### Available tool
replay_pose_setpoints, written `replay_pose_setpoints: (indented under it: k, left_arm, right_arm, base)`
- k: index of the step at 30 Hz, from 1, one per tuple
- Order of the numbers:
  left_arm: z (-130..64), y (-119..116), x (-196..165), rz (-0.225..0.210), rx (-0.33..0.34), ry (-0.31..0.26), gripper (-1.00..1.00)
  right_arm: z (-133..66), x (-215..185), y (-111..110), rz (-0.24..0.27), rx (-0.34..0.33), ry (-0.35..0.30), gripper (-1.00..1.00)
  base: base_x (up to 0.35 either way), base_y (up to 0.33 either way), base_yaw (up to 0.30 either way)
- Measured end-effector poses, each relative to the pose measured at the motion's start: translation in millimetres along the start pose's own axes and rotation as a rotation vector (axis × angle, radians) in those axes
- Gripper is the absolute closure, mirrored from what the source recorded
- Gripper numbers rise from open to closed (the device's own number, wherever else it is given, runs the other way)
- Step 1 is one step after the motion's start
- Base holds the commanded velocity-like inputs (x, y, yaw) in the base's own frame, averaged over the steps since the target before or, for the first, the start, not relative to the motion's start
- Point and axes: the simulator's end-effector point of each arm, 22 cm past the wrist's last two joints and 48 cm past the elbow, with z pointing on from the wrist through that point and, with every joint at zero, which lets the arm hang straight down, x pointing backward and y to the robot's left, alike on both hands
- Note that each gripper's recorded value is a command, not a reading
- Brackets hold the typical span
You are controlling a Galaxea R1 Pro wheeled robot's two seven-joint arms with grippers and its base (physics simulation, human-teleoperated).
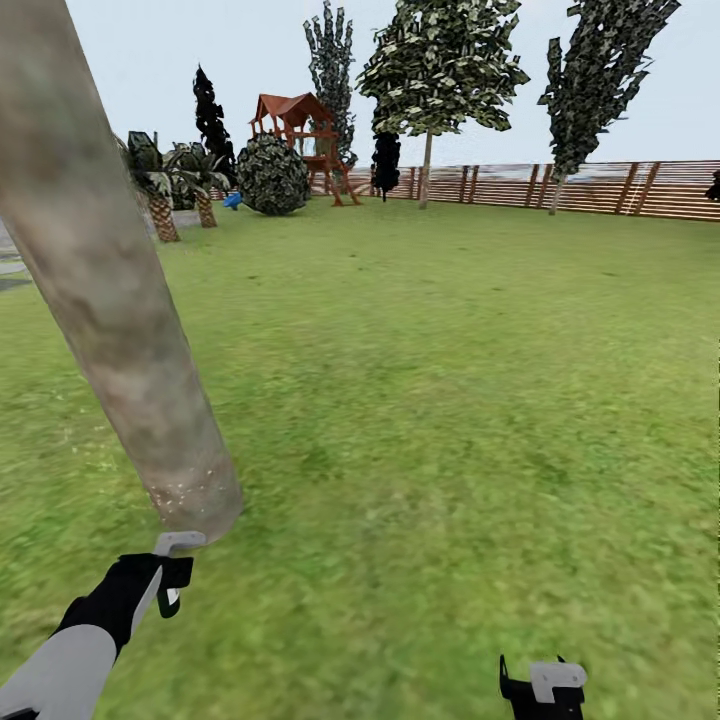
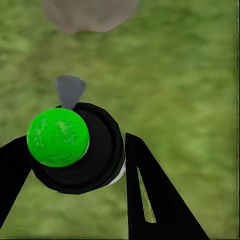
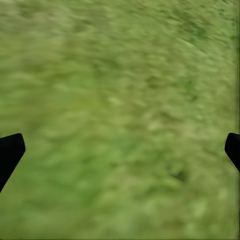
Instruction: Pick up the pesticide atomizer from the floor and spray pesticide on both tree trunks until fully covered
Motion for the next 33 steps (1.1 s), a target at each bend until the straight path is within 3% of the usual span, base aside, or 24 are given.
replay_pose_setpoints:
  k: [11,17,23,25,27,28,31,33]
  left_arm:
    - [0.0,2.7,-0.1,-0.003,-0.003,0.0,1.0]
    - [-0.1,5.3,0.1,-0.01,-0.005,0.0,1.0]
    - [-3.4,-4.5,-16.4,0.007,0.017,-0.019,1.0]
    - [-8.3,3.4,-34.2,0.014,0.006,-0.051,1.0]
    - [-23.6,53.9,-70.8,0.027,-0.047,-0.124,1.0]
    - [-25.8,63.8,-73.7,0.027,-0.044,-0.13,1.0]
    - [-30.0,80.4,-77.2,0.032,-0.023,-0.136,1.0]
    - [-31.2,70.4,-78.5,0.056,0.031,-0.134,1.0]
  right_arm:
    - [0.2,-0.4,0.1,0.0,0.0,-0.001,-1.0]
    - [0.0,-0.2,0.0,0.0,0.0,0.0,-1.0]
    - [0.5,-1.2,0.0,0.001,0.0,-0.003,-1.0]
    - [0.6,-1.5,0.0,0.001,0.001,-0.003,-1.0]
    - [0.3,-0.9,0.2,0.0,0.0,-0.002,-1.0]
    - [0.4,-1.0,0.1,0.001,0.0,-0.002,-1.0]
    - [0.5,-1.2,0.1,0.001,0.0,-0.002,-1.0]
    - [0.4,-1.0,0.0,0.001,0.0,-0.002,-1.0]
  base:
    - [0.124,-0.246,0.271]
    - [0.04,-0.029,0.279]
    - [0.0,0.0,0.035]
    - [0.0,0.0,0.001]
    - [0.0,0.0,0.0]
    - [0.0,0.0,0.0]
    - [0.0,0.0,0.0]
    - [0.0,0.0,0.0]
